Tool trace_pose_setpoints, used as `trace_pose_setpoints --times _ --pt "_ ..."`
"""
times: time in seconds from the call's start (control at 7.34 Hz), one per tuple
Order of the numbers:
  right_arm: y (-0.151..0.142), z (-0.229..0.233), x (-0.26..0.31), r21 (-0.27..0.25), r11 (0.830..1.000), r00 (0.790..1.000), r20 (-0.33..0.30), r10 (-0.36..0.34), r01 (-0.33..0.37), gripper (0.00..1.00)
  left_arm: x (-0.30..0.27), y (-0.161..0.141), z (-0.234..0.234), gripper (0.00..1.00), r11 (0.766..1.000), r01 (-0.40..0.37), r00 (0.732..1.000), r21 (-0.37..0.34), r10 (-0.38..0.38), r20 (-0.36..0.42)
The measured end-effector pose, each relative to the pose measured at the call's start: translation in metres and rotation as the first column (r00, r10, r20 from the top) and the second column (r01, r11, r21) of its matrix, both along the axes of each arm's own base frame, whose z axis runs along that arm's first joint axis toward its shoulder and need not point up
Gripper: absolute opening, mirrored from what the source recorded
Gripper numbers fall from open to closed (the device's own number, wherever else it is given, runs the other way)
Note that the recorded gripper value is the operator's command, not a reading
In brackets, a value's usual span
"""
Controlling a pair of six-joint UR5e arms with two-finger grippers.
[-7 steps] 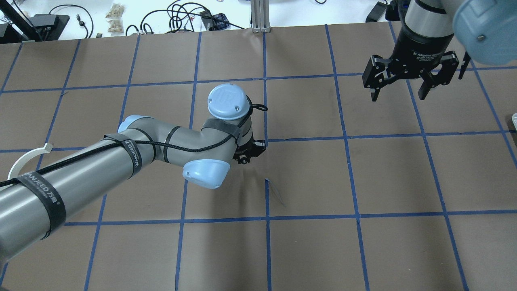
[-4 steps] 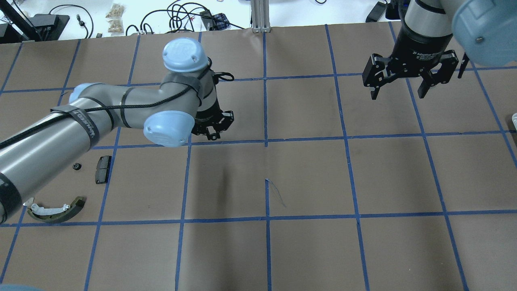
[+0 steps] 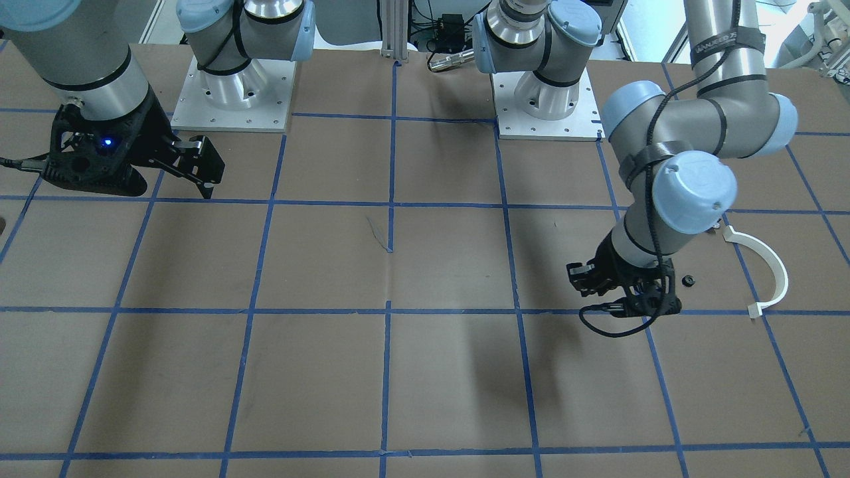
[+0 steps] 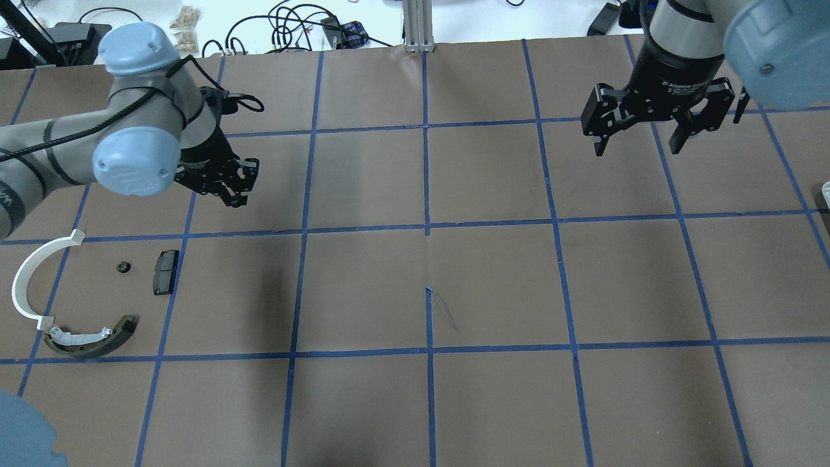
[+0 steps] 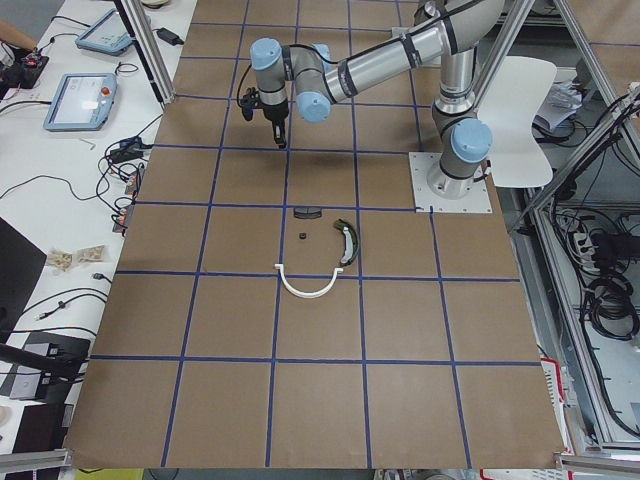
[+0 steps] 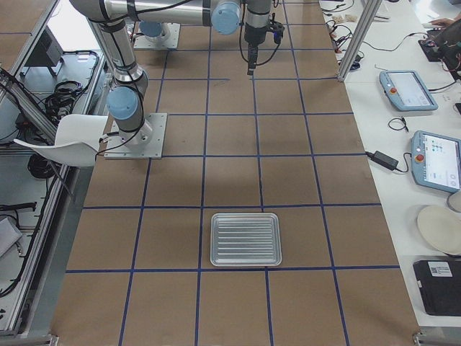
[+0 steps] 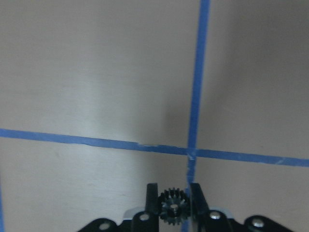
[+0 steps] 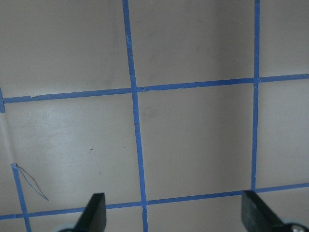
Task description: Place bearing gear from tray to pile
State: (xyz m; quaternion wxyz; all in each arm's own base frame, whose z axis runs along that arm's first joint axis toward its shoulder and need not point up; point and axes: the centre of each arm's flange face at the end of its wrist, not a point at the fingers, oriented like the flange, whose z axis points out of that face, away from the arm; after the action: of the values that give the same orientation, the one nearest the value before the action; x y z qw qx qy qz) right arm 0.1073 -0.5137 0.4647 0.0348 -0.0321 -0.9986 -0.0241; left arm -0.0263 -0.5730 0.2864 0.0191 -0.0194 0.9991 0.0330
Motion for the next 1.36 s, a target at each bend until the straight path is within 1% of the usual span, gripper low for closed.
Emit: trace_pose_setpoints --times 0.54,0.82,0.95,1.09,1.36 --pt "0.0 0.005 0.0 -0.009 1.0 1.0 0.001 0.002 -0.002 1.0 0.158 0.012 -0.011 0.0 0.996 0.082 0.996 0.023 -0.081 -0.025" --pt "0.002 0.007 0.002 -0.015 1.0 1.0 0.019 0.0 0.0 1.0 0.204 0.018 -0.027 0.0 0.991 0.135 0.99 0.02 -0.134 -0.033" --pt "0.003 0.008 0.005 -0.017 1.0 0.999 0.044 -0.003 0.004 1.0 0.229 0.022 -0.037 0.0 0.989 0.149 0.988 0.017 -0.149 -0.035" --pt "0.003 0.009 0.008 -0.017 1.0 0.998 0.068 -0.008 0.009 1.0 0.251 0.025 -0.048 0.0 0.988 0.154 0.988 0.011 -0.153 -0.032" --pt "0.004 0.009 0.01 -0.016 1.0 0.997 0.082 -0.013 0.015 1.0 0.275 0.027 -0.066 0.01 0.989 0.149 0.989 0.006 -0.149 -0.026"
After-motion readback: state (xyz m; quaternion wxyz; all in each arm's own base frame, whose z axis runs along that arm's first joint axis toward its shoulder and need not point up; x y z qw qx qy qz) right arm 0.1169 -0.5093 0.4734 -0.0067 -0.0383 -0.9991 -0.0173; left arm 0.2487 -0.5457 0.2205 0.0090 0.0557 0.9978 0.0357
